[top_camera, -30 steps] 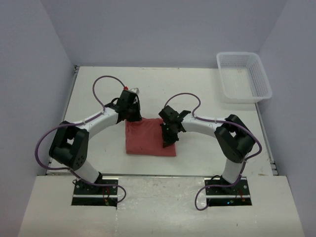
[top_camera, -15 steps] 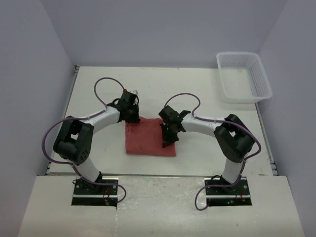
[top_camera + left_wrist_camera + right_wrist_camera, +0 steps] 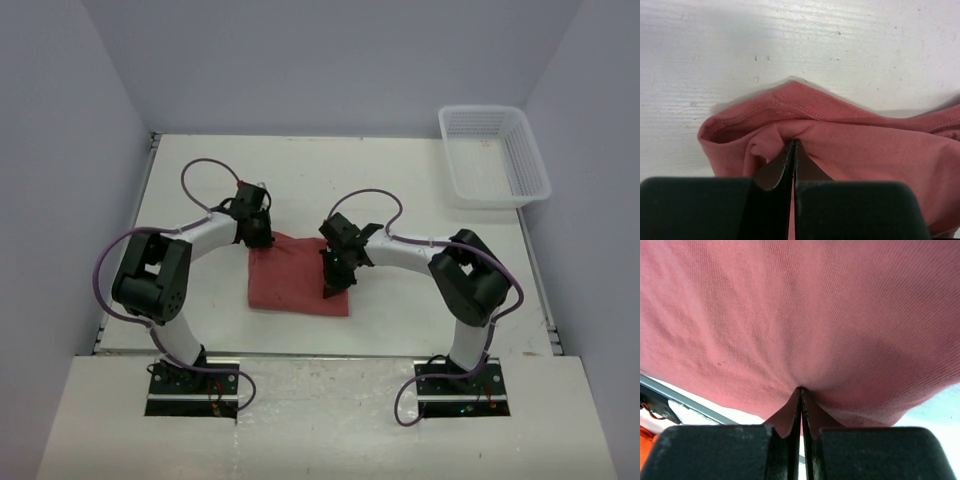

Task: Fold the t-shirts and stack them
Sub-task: Smooth out wrinkles on the folded tshirt, then put the neatly folded tshirt into the corner of the board with the left arm

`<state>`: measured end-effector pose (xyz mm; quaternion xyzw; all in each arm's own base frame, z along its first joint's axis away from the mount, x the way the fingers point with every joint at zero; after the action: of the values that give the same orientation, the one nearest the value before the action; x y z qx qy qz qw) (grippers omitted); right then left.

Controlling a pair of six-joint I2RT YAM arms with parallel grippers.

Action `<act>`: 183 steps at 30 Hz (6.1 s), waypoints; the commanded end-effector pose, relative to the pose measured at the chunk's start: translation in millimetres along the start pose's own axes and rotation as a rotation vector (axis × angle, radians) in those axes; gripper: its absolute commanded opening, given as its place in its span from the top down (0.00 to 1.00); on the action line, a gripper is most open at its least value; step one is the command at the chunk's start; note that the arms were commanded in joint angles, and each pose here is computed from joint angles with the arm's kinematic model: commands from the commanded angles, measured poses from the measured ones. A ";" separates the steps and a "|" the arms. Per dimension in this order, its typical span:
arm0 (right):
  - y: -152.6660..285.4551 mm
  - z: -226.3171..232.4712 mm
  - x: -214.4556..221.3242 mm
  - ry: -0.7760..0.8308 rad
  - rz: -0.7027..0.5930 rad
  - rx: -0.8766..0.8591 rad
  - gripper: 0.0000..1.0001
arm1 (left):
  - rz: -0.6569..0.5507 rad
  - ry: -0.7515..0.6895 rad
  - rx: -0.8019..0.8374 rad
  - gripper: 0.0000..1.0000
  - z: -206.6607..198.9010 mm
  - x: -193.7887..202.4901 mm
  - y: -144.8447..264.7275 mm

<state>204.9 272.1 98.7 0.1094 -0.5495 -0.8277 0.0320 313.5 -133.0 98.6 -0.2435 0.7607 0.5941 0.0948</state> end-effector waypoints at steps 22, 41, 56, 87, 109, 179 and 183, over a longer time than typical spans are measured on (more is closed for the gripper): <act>82.6 2.0 -91.9 0.016 -0.179 0.128 1.00 | -0.048 -0.020 0.048 1.00 -27.2 33.8 84.1; 28.2 -27.6 -116.1 -0.114 -0.052 0.140 1.00 | 0.062 0.088 -0.094 1.00 1.4 81.7 85.3; 16.5 -45.3 -135.7 -0.159 0.049 0.118 1.00 | 0.258 0.193 -0.194 1.00 35.0 141.3 56.1; 131.2 -7.9 -122.0 0.067 -0.183 -0.050 0.75 | -0.110 0.086 -0.193 0.78 -12.3 39.8 131.9; 147.1 -32.4 -27.8 0.110 -0.241 -0.116 0.64 | 0.121 0.142 0.023 0.36 38.7 57.4 89.6; 144.4 -49.1 26.5 0.094 -0.251 -0.133 0.73 | -0.277 -0.105 -0.244 1.00 51.6 -149.6 33.5; 149.1 -36.9 36.7 0.142 -0.236 -0.148 0.75 | -0.284 -0.113 -0.320 1.00 79.7 -184.3 20.9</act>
<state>177.4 167.9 203.8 0.2069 -0.4865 -0.8483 -0.0299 427.8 -40.7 153.9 -0.3015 0.6563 0.6731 0.1587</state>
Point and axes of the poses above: each gripper's point midway between its finger pads, its own y axis back along the fingers, its own z axis along the line the jaws close on, x = y × z, the point moved 9 cm from there along y, back along the fingers, and after that the axes turned 4 degrees about y, right-handed, at the moved point
